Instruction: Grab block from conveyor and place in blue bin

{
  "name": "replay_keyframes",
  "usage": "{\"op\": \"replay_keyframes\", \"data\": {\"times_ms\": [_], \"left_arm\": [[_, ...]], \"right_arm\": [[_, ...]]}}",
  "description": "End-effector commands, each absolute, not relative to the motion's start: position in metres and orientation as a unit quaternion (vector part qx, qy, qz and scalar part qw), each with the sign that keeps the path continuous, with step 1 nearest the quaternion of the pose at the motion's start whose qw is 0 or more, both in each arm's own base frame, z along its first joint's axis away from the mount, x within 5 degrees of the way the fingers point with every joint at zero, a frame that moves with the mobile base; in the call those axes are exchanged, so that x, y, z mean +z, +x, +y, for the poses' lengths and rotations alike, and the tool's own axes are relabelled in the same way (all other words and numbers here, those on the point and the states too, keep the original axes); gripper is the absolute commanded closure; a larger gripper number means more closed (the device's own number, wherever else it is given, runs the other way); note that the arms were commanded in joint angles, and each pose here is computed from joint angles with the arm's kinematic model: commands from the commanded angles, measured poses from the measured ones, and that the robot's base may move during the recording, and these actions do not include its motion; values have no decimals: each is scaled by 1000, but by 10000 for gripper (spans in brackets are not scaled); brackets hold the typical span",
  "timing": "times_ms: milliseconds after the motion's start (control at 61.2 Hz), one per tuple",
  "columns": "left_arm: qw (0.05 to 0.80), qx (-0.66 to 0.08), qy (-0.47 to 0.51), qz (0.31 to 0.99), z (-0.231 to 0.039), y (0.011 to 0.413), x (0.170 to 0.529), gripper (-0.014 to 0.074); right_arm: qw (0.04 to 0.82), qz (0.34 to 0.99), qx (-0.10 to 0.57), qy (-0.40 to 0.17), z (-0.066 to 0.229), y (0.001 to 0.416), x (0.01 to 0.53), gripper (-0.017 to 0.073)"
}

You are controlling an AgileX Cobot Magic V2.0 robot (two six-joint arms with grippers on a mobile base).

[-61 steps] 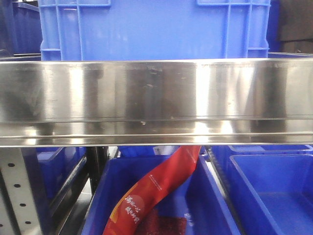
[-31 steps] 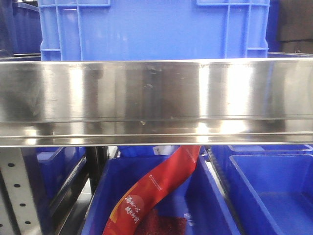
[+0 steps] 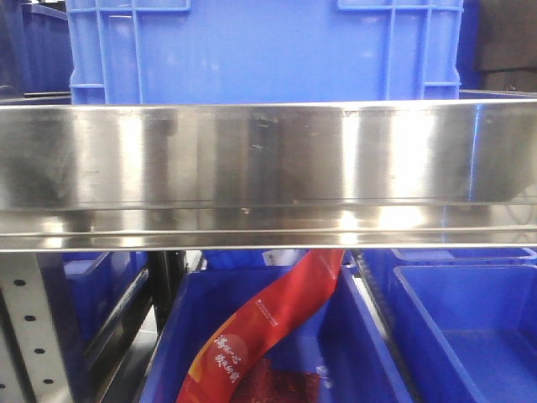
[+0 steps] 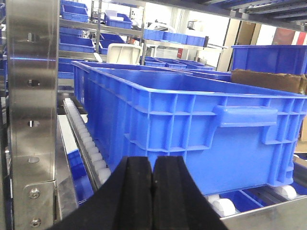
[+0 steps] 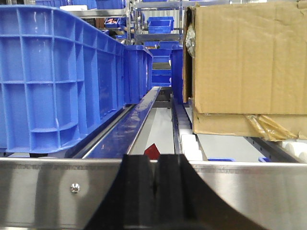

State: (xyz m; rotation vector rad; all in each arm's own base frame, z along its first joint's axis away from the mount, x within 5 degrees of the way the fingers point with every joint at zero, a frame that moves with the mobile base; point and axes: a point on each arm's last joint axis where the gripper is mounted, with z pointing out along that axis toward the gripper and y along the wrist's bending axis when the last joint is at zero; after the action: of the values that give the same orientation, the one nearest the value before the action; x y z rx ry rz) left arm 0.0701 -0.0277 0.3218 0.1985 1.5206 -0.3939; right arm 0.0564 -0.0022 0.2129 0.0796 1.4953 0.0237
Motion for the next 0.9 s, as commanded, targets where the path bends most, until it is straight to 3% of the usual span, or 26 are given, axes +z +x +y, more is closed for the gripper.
{"op": "replay_keyframes", "data": {"times_ms": [0, 801, 882], "left_arm": [[710, -178, 88, 675, -27, 69, 324, 704], [710, -178, 88, 675, -27, 69, 324, 704], [706, -141, 96, 687, -23, 67, 319, 704]], "right_arm": [[741, 670, 3, 33, -3, 56, 214, 727], [741, 670, 3, 33, -3, 56, 214, 727], [741, 670, 3, 33, -3, 56, 214, 727]]}}
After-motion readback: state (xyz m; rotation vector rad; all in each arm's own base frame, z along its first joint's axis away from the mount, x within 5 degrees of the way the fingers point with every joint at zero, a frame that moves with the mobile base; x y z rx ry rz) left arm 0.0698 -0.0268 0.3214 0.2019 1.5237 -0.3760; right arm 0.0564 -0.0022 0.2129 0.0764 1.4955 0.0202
